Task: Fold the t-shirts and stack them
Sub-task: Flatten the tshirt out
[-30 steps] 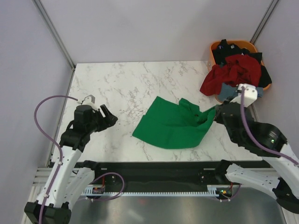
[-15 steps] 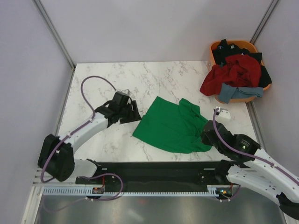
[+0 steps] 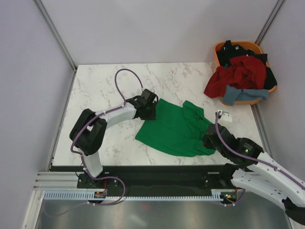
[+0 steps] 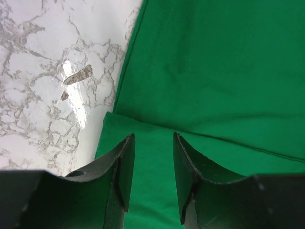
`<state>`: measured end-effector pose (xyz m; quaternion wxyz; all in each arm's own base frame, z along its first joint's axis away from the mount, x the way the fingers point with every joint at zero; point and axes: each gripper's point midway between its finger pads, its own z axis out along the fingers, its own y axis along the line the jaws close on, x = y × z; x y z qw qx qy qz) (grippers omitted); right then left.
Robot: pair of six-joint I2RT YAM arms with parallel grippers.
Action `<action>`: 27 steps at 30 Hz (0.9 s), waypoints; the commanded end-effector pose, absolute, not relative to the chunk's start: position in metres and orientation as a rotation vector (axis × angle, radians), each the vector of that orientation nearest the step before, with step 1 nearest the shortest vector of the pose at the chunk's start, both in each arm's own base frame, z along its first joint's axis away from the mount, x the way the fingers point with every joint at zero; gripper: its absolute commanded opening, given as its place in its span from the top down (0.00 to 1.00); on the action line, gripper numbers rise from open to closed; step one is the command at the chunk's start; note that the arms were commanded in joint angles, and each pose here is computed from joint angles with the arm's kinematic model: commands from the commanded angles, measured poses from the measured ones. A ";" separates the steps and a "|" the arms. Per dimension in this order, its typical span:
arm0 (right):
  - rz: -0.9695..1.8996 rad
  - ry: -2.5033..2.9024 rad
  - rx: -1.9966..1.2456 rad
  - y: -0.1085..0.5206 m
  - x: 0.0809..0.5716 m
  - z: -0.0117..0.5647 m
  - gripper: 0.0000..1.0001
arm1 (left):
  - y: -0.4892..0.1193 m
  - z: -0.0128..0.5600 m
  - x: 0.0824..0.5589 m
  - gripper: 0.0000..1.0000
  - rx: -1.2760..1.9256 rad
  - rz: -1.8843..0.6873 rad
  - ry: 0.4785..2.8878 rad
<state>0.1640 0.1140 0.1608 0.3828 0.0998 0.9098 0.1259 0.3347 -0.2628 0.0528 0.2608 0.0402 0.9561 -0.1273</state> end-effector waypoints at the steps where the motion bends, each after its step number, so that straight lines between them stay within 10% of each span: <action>1: 0.337 2.309 0.232 0.119 0.167 0.161 1.00 | -0.257 0.056 0.347 0.54 0.112 -0.246 2.544; 27: 0.318 2.326 0.204 0.122 0.169 0.154 1.00 | -0.237 0.027 0.351 0.60 0.063 -0.056 2.580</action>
